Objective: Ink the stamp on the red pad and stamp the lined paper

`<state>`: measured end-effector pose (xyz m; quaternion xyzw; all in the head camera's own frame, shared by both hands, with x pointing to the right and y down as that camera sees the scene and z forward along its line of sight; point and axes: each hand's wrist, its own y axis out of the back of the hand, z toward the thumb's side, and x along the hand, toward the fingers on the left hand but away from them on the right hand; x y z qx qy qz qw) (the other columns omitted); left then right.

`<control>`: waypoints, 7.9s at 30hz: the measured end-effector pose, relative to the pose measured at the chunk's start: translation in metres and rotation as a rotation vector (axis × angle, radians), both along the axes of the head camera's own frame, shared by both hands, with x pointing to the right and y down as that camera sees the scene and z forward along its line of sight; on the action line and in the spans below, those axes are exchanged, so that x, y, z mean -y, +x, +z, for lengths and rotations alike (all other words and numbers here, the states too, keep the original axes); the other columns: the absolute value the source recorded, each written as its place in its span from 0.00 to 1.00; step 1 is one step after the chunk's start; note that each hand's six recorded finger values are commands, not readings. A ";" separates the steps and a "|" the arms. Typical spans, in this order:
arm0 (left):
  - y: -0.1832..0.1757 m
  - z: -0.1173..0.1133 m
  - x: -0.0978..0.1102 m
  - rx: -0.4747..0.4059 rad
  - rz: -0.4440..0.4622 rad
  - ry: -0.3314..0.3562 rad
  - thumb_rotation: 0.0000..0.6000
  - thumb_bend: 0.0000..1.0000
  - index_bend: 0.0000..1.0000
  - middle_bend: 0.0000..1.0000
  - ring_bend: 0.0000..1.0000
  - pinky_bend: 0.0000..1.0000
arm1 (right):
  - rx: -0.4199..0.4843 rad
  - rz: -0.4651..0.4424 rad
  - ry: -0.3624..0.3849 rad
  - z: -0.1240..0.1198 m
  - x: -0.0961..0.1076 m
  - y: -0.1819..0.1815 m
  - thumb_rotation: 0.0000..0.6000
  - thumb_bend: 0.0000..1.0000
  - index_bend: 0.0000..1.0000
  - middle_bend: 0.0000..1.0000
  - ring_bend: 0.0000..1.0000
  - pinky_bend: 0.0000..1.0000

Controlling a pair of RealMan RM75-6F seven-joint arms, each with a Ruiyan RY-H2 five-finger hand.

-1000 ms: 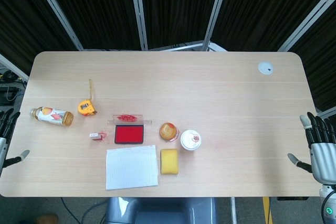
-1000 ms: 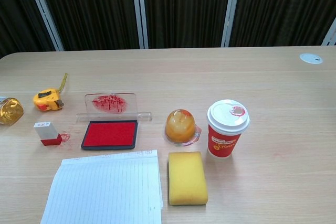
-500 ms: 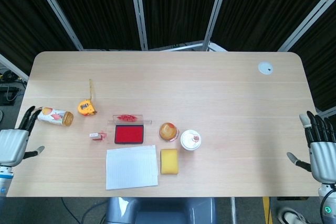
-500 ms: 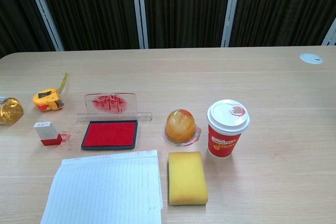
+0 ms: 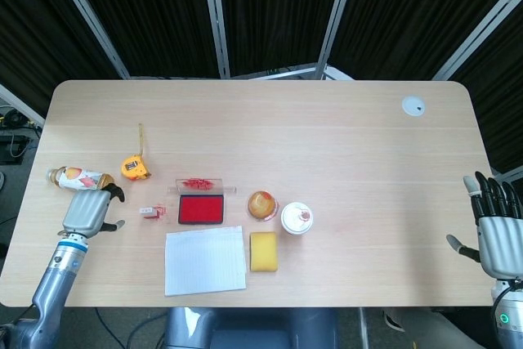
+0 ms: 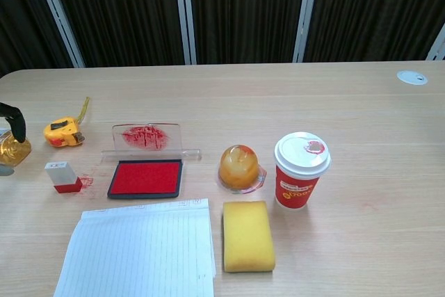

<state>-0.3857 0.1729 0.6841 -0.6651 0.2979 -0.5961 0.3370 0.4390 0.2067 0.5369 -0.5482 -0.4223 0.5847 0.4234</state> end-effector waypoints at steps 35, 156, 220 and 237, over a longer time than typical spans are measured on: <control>0.042 0.041 -0.003 -0.034 -0.004 -0.076 1.00 0.28 0.42 0.46 0.85 0.90 | -0.022 0.026 -0.028 0.006 0.001 0.010 1.00 0.00 0.00 0.00 0.00 0.00; 0.167 0.077 0.039 -0.214 0.253 -0.140 1.00 0.37 0.56 0.55 0.84 0.89 | -0.078 0.144 -0.047 0.013 0.014 0.041 1.00 0.00 0.00 0.00 0.00 0.00; 0.217 0.027 -0.031 -0.333 0.304 -0.196 1.00 0.37 0.57 0.55 0.84 0.89 | -0.057 0.166 -0.039 0.004 0.014 0.049 1.00 0.00 0.00 0.00 0.00 0.00; 0.217 0.037 -0.031 -0.322 0.286 -0.213 1.00 0.37 0.57 0.56 0.84 0.89 | -0.060 0.163 -0.045 0.006 0.014 0.047 1.00 0.00 0.00 0.00 0.00 0.00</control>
